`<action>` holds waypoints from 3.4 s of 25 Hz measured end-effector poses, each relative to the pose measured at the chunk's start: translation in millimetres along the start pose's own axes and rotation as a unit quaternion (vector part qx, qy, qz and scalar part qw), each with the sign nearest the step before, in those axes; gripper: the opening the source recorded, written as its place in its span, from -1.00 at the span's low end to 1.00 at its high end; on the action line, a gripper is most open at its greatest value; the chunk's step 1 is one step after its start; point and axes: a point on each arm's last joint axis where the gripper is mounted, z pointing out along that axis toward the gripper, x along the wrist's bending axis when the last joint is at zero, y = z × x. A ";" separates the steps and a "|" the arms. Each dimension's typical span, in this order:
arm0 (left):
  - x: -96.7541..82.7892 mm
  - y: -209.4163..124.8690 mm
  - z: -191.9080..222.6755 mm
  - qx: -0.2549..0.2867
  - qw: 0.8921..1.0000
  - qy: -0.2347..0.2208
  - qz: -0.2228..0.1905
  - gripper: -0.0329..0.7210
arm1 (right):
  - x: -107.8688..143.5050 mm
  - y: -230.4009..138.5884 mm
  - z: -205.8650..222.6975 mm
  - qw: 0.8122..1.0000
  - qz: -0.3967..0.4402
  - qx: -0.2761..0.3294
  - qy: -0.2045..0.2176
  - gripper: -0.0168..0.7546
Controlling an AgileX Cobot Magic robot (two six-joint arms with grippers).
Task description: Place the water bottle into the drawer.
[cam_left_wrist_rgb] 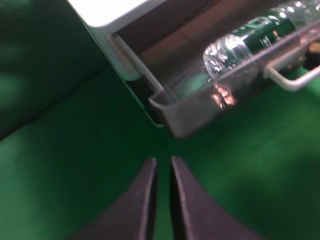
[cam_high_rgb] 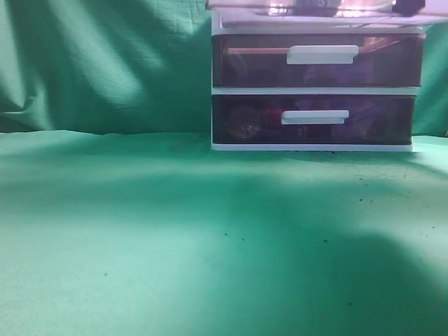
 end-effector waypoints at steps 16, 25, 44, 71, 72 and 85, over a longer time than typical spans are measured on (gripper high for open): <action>-11.7 -145.3 -60.9 0.010 0.996 -0.077 -0.052 -0.75 | -32.4 -29.7 86.9 0.999 -0.042 0.027 -0.015 -0.71; -17.1 -176.8 -65.3 0.024 0.993 -0.095 -0.066 -0.75 | -35.8 -34.3 113.4 0.999 -0.028 0.025 -0.028 -0.71; -14.6 -172.5 -65.6 -0.002 0.995 -0.084 -0.055 -0.75 | -9.8 -16.4 94.3 0.999 0.048 0.001 -0.007 0.30; -1.4 -288.4 -178.4 -0.291 0.944 -0.108 -0.112 -0.75 | -95.6 80.1 -137.3 0.803 0.521 -0.041 0.287 -0.96; -2.2 -295.0 -178.1 -0.292 0.944 -0.108 -0.112 -0.75 | -94.2 82.2 -145.8 0.796 0.518 -0.043 0.310 -0.96; -13.6 -345.2 -157.8 -0.280 0.946 -0.112 -0.118 -0.75 | -37.0 71.6 -223.9 0.762 0.580 -0.109 0.266 -0.96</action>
